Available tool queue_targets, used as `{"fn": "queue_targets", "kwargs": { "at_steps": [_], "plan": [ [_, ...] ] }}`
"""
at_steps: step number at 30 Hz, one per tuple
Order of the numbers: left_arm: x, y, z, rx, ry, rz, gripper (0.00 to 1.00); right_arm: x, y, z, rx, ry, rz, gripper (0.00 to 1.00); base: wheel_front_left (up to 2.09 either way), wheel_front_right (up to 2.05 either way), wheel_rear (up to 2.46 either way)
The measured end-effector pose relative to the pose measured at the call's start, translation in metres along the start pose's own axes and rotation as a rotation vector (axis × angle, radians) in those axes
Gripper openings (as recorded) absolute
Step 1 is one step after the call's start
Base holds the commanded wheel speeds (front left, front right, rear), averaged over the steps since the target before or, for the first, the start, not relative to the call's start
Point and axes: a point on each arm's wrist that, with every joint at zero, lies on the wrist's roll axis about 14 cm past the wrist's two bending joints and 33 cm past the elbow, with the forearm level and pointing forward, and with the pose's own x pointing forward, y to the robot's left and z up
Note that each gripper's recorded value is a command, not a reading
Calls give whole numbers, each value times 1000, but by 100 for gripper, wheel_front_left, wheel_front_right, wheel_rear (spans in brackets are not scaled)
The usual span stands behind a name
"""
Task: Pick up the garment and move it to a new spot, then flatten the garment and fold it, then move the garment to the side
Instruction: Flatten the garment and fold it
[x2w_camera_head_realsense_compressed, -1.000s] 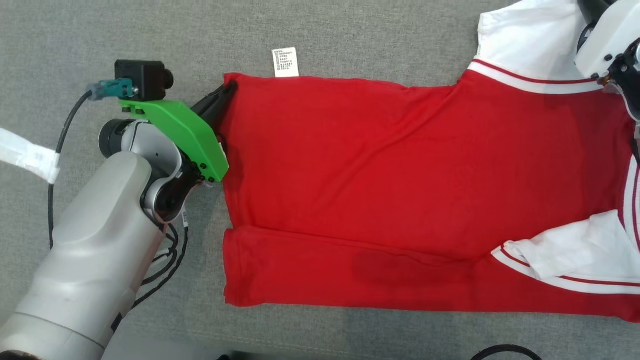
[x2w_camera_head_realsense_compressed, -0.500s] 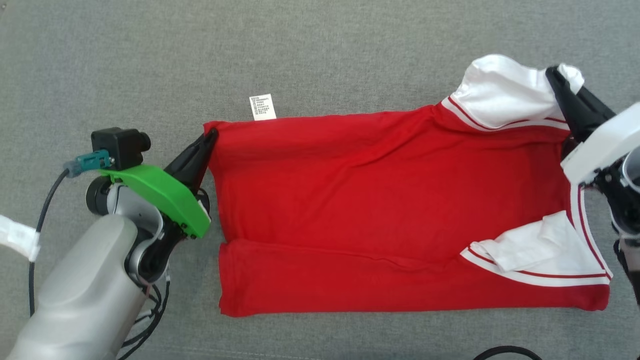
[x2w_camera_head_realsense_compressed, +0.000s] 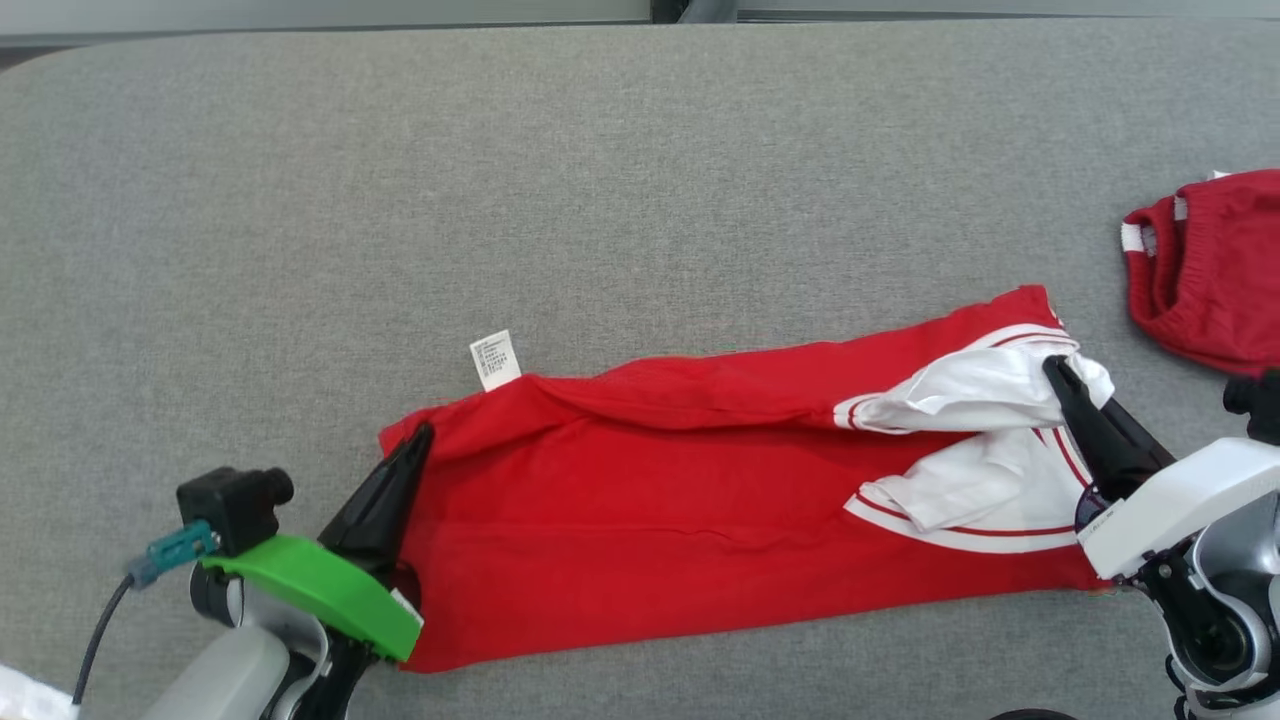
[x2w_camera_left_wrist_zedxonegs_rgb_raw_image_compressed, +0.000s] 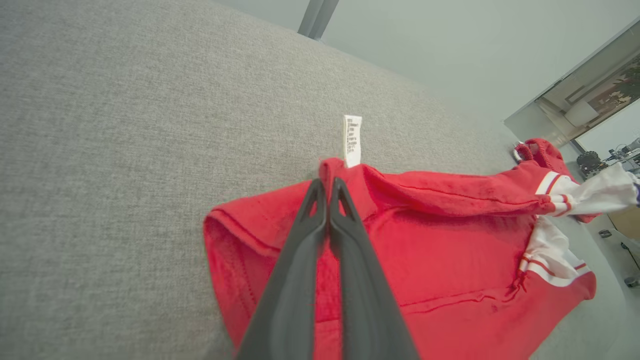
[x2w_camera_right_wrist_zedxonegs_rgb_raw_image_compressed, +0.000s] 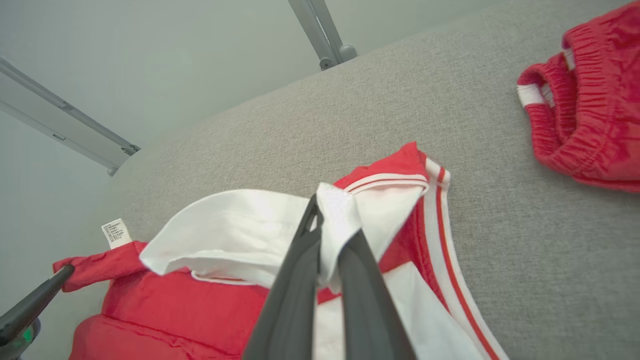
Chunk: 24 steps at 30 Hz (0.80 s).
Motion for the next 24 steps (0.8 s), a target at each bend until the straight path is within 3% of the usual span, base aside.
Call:
{"fn": "queue_targets", "kwargs": {
  "at_steps": [10, 13, 14, 15, 16, 17, 18, 24],
  "plan": [
    [-22, 3, 32, 28, -154, 40, 0, -19, -6, -17, 26, 24, -36, 0, 0, 0, 0],
    [-32, 3, 18, 10, -136, 50, 0, -21, -11, -36, 28, 75, -56, 0, 0, 0, 0],
    [-34, 1, 10, 10, -116, 49, 6, -22, -13, -43, 29, 92, -61, 0, 0, 0, 0],
    [-35, 0, 4, 19, -101, 43, 20, -23, -15, -48, 24, 106, -69, 10, 0, 0, 0],
    [-36, -1, 0, 25, -92, 41, 42, -24, -19, -55, 17, 129, -81, 32, 0, 0, 0],
    [-37, -1, -5, 36, -77, 42, 66, -26, -22, -61, 2, 148, -88, 80, 0, 0, 0],
    [-38, 1, -12, 53, -54, 43, 100, -27, -25, -64, -16, 157, -94, 100, 0, 0, 0],
    [-59, 23, -53, 140, 88, 118, 100, -26, -27, -59, -70, 154, -80, 100, 0, 0, 0]
  ]
}}
